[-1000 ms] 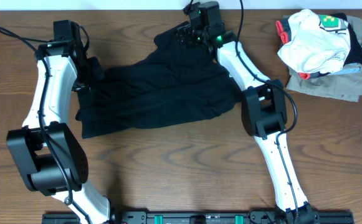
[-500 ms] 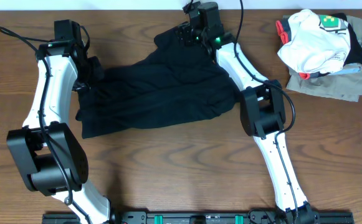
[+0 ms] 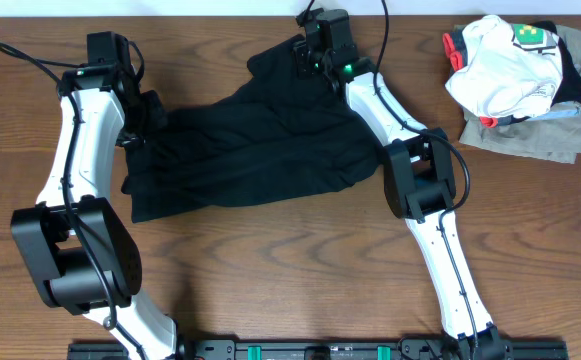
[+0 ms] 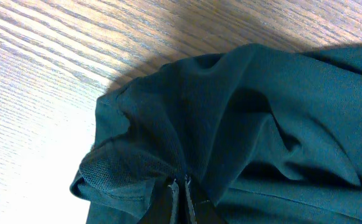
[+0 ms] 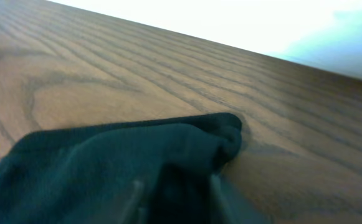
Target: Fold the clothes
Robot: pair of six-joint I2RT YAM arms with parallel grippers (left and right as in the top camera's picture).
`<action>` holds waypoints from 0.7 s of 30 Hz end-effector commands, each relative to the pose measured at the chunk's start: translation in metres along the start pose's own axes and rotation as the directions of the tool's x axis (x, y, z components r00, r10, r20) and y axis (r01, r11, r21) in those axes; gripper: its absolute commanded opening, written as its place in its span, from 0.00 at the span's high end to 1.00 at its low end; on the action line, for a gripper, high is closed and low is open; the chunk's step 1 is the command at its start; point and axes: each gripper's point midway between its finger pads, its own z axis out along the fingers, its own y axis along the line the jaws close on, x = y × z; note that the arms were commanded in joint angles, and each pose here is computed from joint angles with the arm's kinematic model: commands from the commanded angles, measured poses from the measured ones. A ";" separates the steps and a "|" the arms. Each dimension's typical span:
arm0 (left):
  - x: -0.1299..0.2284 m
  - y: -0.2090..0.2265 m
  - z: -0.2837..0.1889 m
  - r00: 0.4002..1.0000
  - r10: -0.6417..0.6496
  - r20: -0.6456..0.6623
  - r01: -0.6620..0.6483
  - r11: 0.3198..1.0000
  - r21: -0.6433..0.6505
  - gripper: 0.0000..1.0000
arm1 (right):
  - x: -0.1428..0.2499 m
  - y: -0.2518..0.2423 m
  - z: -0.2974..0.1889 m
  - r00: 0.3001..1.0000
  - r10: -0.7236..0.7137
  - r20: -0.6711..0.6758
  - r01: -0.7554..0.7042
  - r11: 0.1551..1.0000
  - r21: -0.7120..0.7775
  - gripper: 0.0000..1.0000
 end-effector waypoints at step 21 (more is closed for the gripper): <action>-0.022 0.004 -0.004 0.996 -0.032 0.082 0.032 0.999 0.013 0.94 | -0.096 -0.005 -0.109 0.999 -0.043 -0.028 0.044 0.998 0.049 0.99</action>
